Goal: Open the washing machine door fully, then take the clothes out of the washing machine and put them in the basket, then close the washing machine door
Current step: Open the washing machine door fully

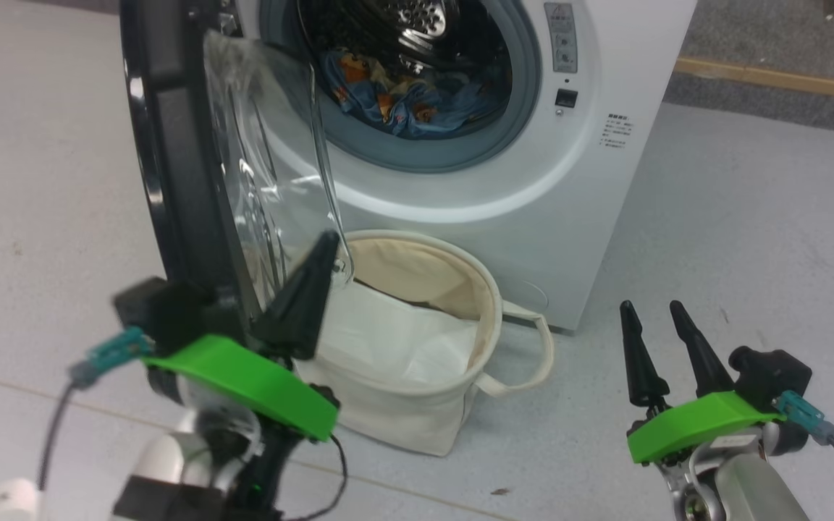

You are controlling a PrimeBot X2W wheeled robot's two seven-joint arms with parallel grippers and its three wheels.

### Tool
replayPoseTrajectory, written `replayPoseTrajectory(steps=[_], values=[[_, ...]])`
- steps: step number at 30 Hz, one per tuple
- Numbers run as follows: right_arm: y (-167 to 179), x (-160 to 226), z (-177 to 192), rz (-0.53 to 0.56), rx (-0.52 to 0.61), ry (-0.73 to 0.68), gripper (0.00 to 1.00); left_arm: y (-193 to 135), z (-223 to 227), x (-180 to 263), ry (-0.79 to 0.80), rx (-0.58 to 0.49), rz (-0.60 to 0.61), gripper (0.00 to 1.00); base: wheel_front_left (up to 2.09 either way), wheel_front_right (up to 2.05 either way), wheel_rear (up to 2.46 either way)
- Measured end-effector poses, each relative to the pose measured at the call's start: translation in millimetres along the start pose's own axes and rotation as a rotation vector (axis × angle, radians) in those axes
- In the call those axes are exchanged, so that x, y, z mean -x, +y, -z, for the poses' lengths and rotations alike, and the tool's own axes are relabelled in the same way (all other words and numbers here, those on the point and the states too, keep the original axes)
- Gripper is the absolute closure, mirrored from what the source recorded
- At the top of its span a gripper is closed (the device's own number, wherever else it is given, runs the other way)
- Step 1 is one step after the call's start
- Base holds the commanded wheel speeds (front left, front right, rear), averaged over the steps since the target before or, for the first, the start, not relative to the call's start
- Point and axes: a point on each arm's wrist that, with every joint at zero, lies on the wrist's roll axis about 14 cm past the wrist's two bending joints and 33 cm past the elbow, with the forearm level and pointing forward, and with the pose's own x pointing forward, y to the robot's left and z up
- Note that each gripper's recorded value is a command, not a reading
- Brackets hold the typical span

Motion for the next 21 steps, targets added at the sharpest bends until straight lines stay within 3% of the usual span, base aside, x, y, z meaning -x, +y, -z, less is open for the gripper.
replayPoseTrajectory(steps=[7, 10, 21], values=[[-1, -3, 4, 0.0, -0.001, 0.008, 0.0, 27, 56, 5, 0.137, 0.019, -0.156, 1.0, 0.0, 0.0, 0.0], [2, -5, 4, -0.007, -0.002, 0.009, 0.0, 41, 66, 10, 0.148, -0.02, -0.223, 1.0, 0.0, 0.0, 0.0], [21, -10, 3, -0.061, -0.002, 0.006, 0.0, 90, 68, 32, 0.106, -0.113, -0.403, 1.0, 0.0, 0.0, 0.0]])
